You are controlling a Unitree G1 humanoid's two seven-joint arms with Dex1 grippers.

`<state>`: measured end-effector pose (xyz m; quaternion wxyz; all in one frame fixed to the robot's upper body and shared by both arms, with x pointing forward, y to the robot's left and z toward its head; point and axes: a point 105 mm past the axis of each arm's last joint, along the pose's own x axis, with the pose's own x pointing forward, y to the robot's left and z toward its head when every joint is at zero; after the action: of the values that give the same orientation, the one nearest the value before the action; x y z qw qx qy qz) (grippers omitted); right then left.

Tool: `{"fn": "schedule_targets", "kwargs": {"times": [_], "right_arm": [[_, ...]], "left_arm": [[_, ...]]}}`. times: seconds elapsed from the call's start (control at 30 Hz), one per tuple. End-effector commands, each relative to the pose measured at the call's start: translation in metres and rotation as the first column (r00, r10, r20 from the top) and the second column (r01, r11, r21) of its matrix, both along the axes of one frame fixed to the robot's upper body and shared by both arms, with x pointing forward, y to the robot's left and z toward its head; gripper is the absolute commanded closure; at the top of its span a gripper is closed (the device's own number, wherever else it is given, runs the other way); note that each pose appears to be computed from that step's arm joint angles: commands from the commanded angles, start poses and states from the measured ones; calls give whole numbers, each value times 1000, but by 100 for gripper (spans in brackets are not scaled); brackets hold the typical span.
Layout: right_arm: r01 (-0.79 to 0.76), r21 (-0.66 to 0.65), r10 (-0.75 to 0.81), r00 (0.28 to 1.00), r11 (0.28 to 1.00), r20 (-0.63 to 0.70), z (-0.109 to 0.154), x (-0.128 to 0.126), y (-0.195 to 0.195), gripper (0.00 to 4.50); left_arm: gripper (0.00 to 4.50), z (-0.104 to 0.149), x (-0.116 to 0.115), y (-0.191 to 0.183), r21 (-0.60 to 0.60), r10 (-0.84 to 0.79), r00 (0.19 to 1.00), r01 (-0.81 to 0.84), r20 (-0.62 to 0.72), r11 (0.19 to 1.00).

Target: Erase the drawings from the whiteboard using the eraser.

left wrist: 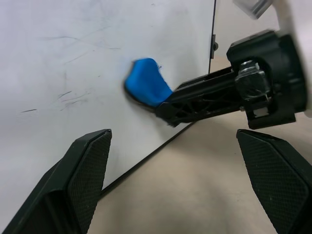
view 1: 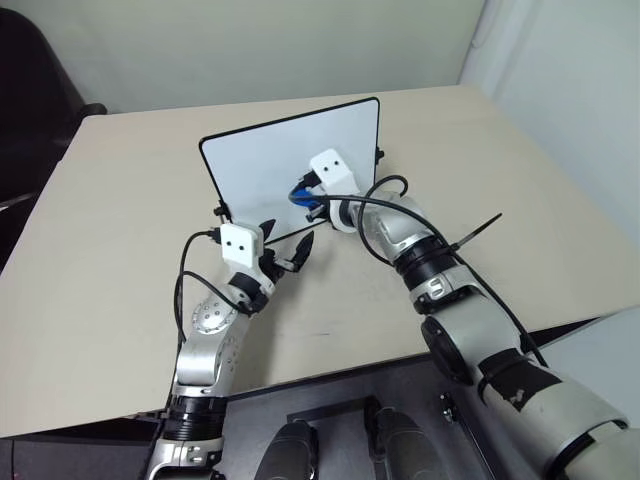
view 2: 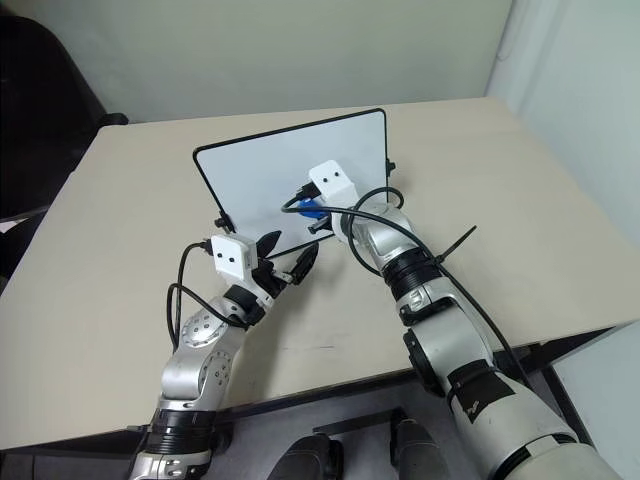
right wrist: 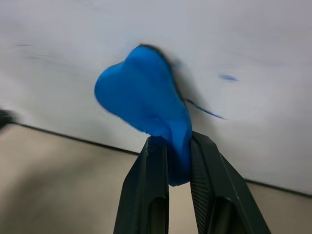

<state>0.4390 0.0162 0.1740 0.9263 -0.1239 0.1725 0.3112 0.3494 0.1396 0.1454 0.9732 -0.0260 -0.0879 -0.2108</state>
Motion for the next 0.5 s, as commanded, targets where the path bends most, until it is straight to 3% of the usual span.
{"fn": "schedule_targets", "kwargs": {"times": [0.03,0.33,0.5], "right_arm": [[112,65,-116,991,992,68,28,16,-20,417],[130,60,-133,989,990,58,25,18,-22,417],[-7,33,5,998,999,68,26,5,1,417]], "left_arm": [[0,16,-3,-1,-5,-1,998,1,66,1000],[0,17,-3,-2,4,-8,998,8,70,1000],[0,18,-2,-3,6,-9,997,8,72,1000]]}}
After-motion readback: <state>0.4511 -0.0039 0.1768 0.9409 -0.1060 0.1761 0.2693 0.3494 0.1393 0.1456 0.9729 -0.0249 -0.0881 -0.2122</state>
